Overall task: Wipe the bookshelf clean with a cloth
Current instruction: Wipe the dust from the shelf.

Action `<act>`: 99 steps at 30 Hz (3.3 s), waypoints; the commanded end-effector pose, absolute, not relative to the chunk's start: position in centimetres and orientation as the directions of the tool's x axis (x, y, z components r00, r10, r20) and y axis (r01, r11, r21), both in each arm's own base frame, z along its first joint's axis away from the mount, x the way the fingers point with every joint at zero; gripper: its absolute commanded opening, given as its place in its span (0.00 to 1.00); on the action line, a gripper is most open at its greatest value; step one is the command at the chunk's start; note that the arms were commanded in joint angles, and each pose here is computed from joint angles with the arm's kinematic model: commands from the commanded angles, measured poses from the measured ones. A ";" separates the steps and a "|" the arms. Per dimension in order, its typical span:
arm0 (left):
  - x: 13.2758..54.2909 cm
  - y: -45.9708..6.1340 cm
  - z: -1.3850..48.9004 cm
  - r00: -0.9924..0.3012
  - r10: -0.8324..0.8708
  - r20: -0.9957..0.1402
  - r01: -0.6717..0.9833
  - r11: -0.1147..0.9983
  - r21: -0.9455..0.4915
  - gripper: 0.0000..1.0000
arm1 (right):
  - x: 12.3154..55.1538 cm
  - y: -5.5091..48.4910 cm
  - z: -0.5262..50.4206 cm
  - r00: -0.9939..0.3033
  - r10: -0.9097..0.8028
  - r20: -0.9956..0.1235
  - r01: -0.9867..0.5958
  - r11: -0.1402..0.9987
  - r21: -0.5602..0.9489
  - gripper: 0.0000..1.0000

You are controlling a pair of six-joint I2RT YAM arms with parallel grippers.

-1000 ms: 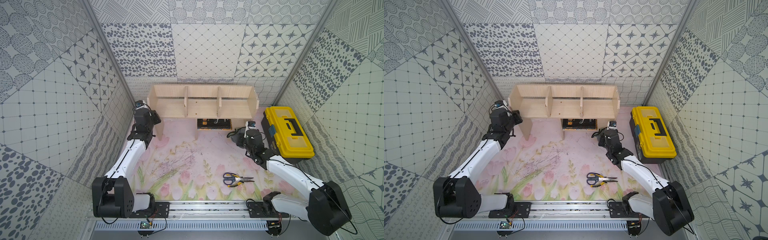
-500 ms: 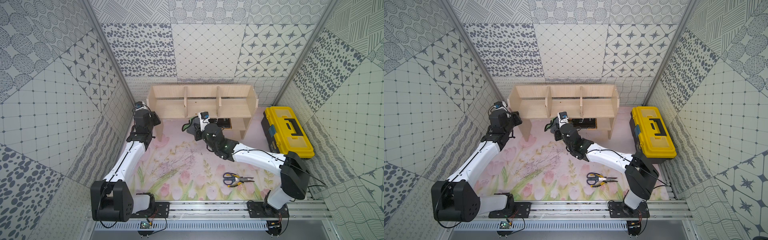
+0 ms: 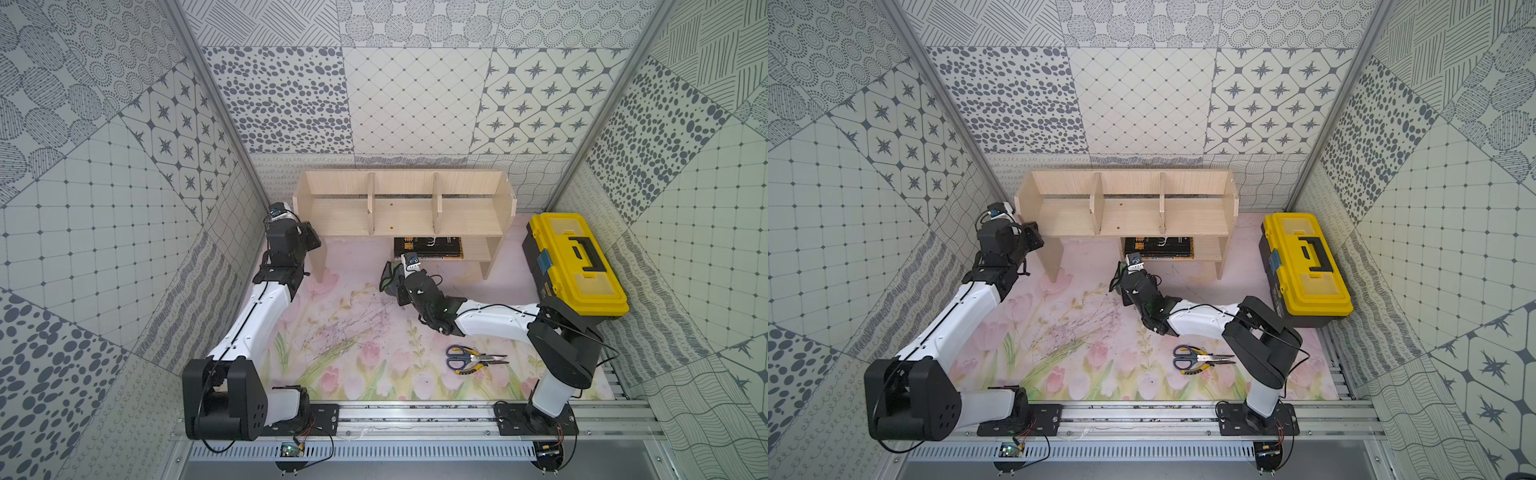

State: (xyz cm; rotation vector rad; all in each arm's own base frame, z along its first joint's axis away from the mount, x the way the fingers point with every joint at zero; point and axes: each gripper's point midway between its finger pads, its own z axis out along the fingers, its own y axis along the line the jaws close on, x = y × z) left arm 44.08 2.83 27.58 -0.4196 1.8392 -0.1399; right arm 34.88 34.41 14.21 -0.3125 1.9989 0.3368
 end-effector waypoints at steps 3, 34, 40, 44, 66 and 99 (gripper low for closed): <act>43.7 1.6 25.9 -0.326 -0.411 -0.852 -0.177 0.911 -0.372 0.00 | 35.9 37.0 25.5 -0.254 0.110 -0.961 -0.427 0.879 0.213 0.00; 43.6 1.1 26.2 -0.321 -0.409 -0.854 -0.148 0.913 -0.381 0.00 | 37.8 33.9 30.6 -0.116 0.237 -0.965 -0.337 0.904 0.263 0.00; 43.6 1.1 26.4 -0.318 -0.409 -0.856 -0.148 0.913 -0.381 0.00 | 37.4 35.2 29.8 -0.142 0.161 -0.977 -0.404 0.892 0.205 0.00; 43.6 1.2 26.4 -0.315 -0.408 -0.857 -0.147 0.913 -0.380 0.00 | 35.4 42.9 28.9 -0.140 0.077 -0.987 -0.544 0.827 0.142 0.00; 43.5 0.8 26.7 -0.313 -0.429 -0.847 -0.134 0.903 -0.407 0.00 | 35.5 58.3 15.7 -0.367 0.055 -0.929 -0.634 0.716 0.293 0.00; 43.5 0.6 26.5 -0.316 -0.431 -0.845 -0.131 0.902 -0.411 0.00 | 35.1 58.4 14.1 -0.372 0.039 -0.927 -0.636 0.717 0.285 0.00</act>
